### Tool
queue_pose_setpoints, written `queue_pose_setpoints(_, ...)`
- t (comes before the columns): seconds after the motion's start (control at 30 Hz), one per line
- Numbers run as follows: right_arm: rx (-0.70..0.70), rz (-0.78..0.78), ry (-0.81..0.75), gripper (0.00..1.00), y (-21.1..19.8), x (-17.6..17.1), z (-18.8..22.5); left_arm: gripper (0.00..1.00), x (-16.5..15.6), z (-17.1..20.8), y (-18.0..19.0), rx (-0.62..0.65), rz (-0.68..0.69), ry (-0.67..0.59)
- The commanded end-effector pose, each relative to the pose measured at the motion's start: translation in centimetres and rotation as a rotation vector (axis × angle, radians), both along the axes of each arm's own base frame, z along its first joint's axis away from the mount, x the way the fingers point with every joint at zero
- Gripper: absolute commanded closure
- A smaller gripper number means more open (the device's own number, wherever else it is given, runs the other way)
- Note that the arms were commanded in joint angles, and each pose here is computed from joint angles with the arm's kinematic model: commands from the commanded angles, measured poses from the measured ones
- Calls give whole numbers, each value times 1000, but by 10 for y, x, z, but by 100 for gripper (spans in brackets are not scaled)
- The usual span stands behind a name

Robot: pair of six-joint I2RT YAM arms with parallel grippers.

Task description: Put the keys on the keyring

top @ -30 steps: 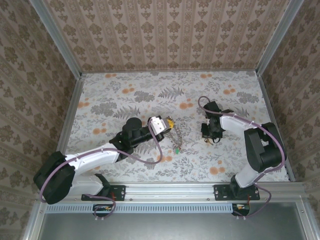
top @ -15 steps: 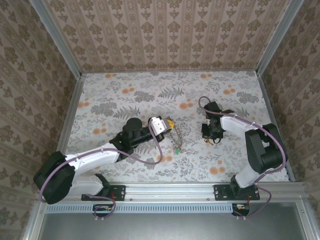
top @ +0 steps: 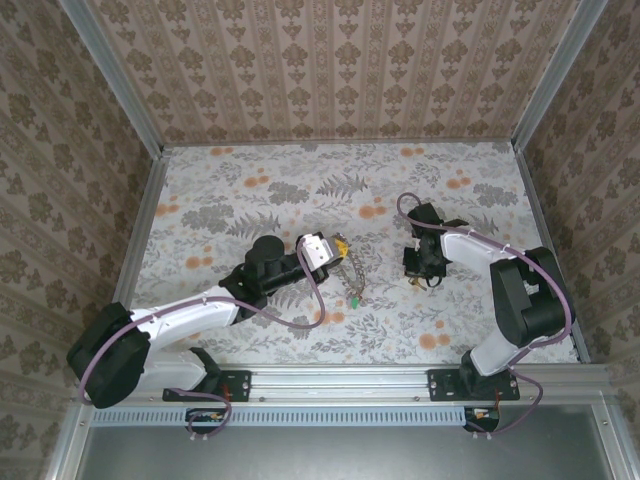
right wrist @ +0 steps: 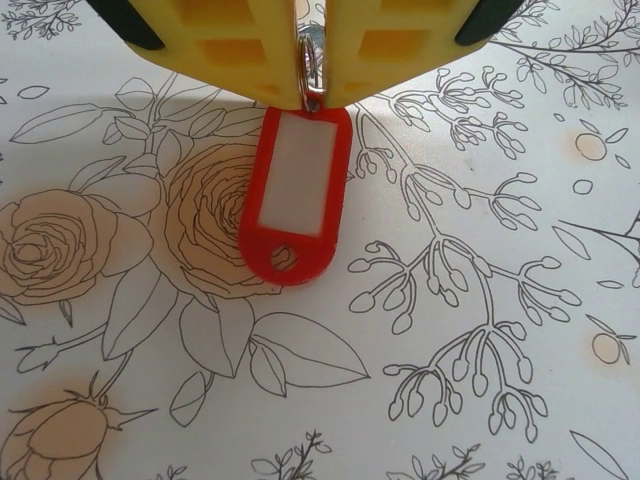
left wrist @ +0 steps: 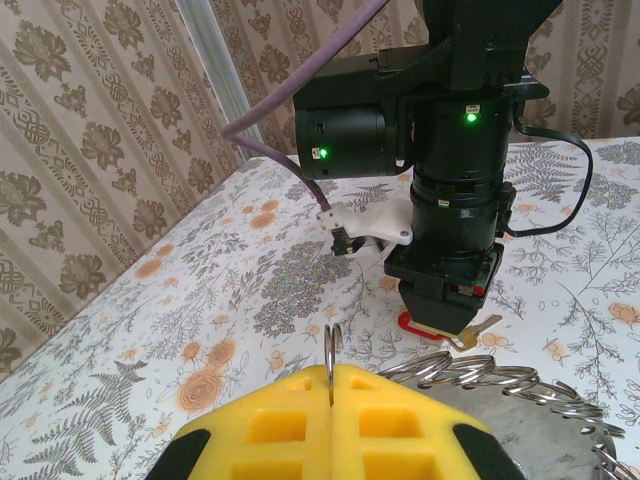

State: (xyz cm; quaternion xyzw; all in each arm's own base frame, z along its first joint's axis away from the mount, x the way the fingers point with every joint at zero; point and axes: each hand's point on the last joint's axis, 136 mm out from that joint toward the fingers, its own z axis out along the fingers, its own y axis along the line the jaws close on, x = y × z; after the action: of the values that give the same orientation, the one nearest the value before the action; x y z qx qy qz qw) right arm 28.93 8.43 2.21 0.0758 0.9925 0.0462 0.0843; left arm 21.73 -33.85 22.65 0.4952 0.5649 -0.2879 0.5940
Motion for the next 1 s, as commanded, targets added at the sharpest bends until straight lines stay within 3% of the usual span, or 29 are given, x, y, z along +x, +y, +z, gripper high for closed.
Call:
queue_pose_setpoints(0.0,-36,0,25,85,-6,-5,-1,100,-2,20,-5,-45,-23,-48)
queue_pose_setpoints(0.97,-27,1,12,89,-4,0,-1,100,-3,20,-3,-46,-21,-49)
